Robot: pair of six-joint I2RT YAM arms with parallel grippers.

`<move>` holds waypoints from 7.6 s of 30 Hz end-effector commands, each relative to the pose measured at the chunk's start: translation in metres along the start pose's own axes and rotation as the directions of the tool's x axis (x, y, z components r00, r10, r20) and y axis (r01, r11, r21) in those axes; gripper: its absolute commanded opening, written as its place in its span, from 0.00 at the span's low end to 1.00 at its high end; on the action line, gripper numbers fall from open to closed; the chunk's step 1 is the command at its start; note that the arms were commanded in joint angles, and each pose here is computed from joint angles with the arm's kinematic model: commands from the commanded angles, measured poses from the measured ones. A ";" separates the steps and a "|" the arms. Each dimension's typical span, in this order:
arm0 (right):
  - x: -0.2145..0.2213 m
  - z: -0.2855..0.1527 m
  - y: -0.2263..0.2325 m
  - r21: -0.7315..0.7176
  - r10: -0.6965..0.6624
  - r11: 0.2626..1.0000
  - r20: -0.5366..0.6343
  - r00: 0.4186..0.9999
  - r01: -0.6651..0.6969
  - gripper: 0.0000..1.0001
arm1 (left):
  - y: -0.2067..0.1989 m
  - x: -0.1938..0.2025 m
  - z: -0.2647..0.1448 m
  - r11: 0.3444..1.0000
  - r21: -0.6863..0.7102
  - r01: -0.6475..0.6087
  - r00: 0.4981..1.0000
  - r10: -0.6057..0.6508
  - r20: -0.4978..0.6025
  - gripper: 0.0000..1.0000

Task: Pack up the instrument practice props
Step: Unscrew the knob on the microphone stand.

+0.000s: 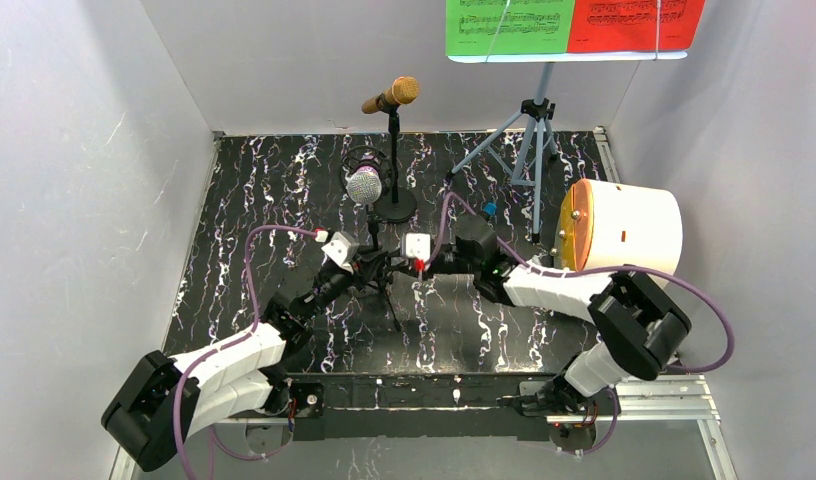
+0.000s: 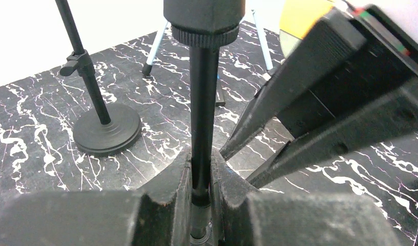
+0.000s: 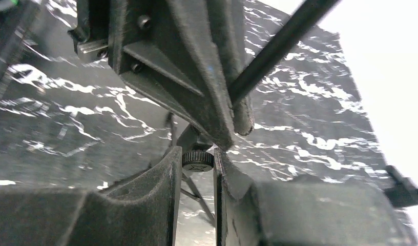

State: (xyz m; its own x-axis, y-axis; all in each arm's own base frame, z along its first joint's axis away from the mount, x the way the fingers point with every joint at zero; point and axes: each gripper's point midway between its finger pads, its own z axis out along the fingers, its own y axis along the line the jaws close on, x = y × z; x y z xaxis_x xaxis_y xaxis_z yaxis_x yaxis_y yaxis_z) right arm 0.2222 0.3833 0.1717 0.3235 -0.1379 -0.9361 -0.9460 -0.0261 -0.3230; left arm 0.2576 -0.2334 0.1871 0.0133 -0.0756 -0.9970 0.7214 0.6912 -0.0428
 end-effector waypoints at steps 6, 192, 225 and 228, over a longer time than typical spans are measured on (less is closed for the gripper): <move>0.029 -0.007 -0.008 0.092 -0.558 0.770 -0.383 0.737 0.631 0.01 | 0.003 0.015 0.000 1.000 -0.020 0.022 0.998 -0.023 -0.051 0.00; -0.017 0.006 -0.028 -0.144 0.908 0.353 0.292 0.302 -0.924 0.21 | 0.007 0.019 0.000 0.999 -0.042 0.013 0.997 -0.016 -0.078 0.00; 0.063 0.004 0.004 0.060 -0.581 0.721 -0.492 0.649 0.691 0.01 | 0.008 0.021 0.001 0.999 -0.049 0.017 0.996 -0.022 -0.086 0.00; 0.061 0.000 -0.002 0.041 -0.669 0.582 -0.543 0.508 0.812 0.01 | 0.009 0.022 0.001 0.999 -0.051 0.019 0.996 -0.023 -0.088 0.00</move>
State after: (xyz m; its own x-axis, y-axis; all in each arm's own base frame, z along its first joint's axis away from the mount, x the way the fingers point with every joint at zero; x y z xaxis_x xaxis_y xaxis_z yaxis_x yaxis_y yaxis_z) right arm 0.2330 0.4003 0.1673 0.7575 -0.4068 -0.5107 -0.5061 0.1284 -0.8529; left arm 0.2763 -0.2171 0.1813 0.0084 -0.0531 -0.9986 0.6314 0.7746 -0.0359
